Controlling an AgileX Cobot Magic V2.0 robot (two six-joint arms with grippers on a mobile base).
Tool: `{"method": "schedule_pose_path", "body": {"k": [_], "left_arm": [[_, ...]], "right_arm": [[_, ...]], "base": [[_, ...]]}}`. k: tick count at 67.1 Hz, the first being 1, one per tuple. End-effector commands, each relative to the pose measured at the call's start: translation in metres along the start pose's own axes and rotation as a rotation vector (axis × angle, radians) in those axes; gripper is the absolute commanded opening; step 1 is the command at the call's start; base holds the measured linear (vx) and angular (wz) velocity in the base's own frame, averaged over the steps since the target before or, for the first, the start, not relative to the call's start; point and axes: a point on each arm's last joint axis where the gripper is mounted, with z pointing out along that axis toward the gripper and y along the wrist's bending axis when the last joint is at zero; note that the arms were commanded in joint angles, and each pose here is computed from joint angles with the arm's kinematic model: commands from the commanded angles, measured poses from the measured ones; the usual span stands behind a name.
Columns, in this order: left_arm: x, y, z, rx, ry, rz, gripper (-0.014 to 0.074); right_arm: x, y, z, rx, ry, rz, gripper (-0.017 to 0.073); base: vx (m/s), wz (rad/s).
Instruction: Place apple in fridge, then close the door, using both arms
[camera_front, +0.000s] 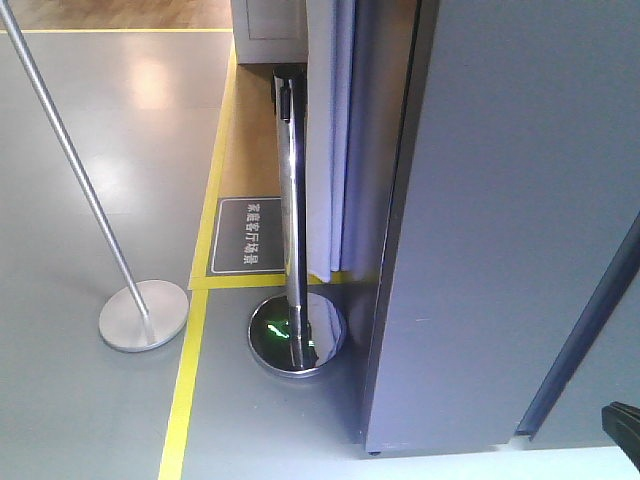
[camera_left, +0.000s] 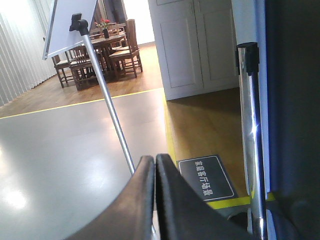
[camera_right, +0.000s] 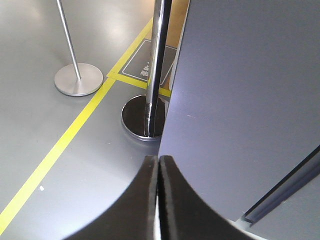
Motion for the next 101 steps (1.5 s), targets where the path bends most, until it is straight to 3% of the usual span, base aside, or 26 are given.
{"method": "schedule_pose_path", "body": {"k": [1,35,51,59,68,78,101], "left_arm": [[-0.003,-0.001,-0.001,0.010,-0.076,-0.008,-0.0008],[-0.003,-0.001,-0.001,0.010,-0.076,-0.008,-0.0008],[-0.003,-0.001,-0.001,0.010,-0.076,-0.008,-0.0008],[-0.003,-0.001,-0.001,0.010,-0.076,-0.008,-0.0008],[-0.003,-0.001,-0.001,0.010,-0.076,-0.008,-0.0008],[-0.003,-0.001,-0.001,0.010,-0.075,-0.009,-0.0008],[-0.002,-0.001,-0.001,0.010,-0.074,-0.009,-0.0008]], "right_arm": [[-0.014,-0.003,-0.004,0.022,-0.083,-0.006,-0.0006],[-0.010,-0.005,-0.001,0.051,-0.086,-0.036,-0.0006],[0.036,-0.004,0.021,0.108,-0.224,0.124,-0.0006],[0.055,-0.003,0.020,0.139,-0.321,0.140,-0.0006],[0.069,-0.005,0.017,0.207,-0.362,0.201,-0.0006],[0.068,-0.010,0.009,0.324,-0.428,0.188,-0.0003],[0.060,-0.012,0.004,0.364,-0.518,0.128,-0.0002]], "base": [[0.00,0.00],[0.00,0.00],[0.00,0.00],[0.00,0.00],[0.00,0.00],[0.00,0.00],[0.00,0.00]]}}
